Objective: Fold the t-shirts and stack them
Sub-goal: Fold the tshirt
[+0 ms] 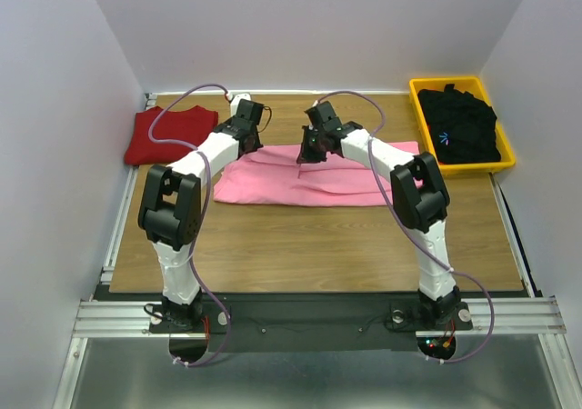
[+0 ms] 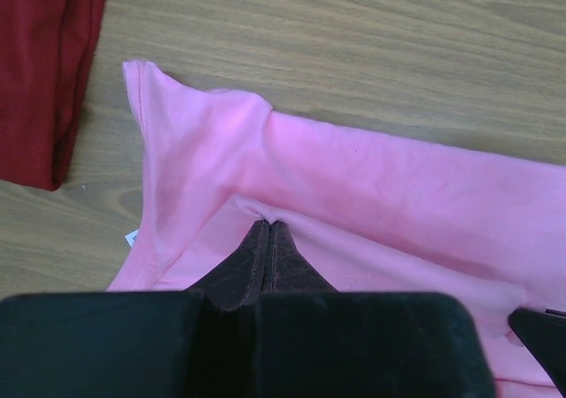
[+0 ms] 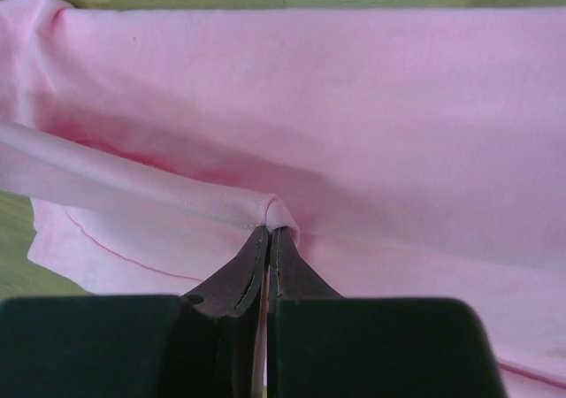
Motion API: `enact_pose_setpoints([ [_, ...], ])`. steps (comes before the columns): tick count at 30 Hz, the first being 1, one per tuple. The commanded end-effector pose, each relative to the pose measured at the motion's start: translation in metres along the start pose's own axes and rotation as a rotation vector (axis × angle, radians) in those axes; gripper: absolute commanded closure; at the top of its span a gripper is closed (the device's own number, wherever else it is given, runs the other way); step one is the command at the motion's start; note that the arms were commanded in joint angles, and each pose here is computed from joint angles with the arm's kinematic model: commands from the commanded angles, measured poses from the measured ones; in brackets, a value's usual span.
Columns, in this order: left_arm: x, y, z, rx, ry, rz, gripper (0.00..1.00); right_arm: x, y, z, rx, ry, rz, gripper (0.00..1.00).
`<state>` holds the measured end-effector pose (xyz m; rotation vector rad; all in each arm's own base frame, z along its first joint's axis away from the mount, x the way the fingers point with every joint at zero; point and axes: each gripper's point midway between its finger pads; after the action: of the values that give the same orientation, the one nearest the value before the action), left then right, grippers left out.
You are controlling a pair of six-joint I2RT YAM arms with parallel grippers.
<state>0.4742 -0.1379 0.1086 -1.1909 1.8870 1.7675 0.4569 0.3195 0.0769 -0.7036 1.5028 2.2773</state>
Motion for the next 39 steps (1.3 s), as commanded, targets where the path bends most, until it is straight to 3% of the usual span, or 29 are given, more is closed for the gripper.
enact_pose_setpoints([
  [1,-0.014,-0.004,-0.004,0.010,0.033,-0.047,1.00,-0.017,-0.006,-0.007,0.024,0.035,-0.046,0.98],
  [4,-0.009,-0.007,-0.006,0.022,0.028,-0.029,0.98,-0.018,-0.007,-0.008,0.027,0.061,-0.049,0.92],
  [6,-0.004,-0.007,-0.005,0.027,0.026,-0.015,0.86,-0.021,-0.004,-0.008,0.019,0.092,-0.053,0.88],
  [8,-0.002,-0.003,-0.005,0.032,0.026,-0.010,0.76,-0.023,0.001,-0.004,0.006,0.119,-0.060,0.76],
  [10,-0.009,0.008,-0.005,0.047,0.041,-0.027,0.56,-0.030,0.011,0.000,-0.014,0.165,-0.077,0.68],
  [11,-0.007,0.011,0.000,0.038,0.043,-0.023,0.40,-0.034,0.016,0.002,-0.020,0.204,-0.091,0.61],
  [14,-0.011,0.033,0.011,0.029,0.072,-0.044,0.29,-0.046,0.033,0.012,-0.056,0.305,-0.126,0.45],
  [19,0.002,0.064,0.038,0.008,0.106,-0.047,0.28,-0.052,0.044,0.035,-0.112,0.497,-0.160,0.29],
  [30,0.064,0.045,0.103,-0.083,0.195,0.050,0.58,-0.040,0.017,0.075,-0.179,0.774,-0.165,0.28],
  [39,0.111,0.032,0.130,-0.129,0.236,0.190,0.65,-0.025,-0.008,0.064,-0.156,0.841,-0.122,0.28],
])
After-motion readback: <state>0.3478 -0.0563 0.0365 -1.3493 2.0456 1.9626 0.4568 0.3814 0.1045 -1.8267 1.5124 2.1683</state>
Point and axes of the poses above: each gripper's point midway between its finger pads, its own y axis back along the fingers, its own z axis along the line the jaws close on, x = y × z, and after that the axes turned 11 degrees about y, right-handed
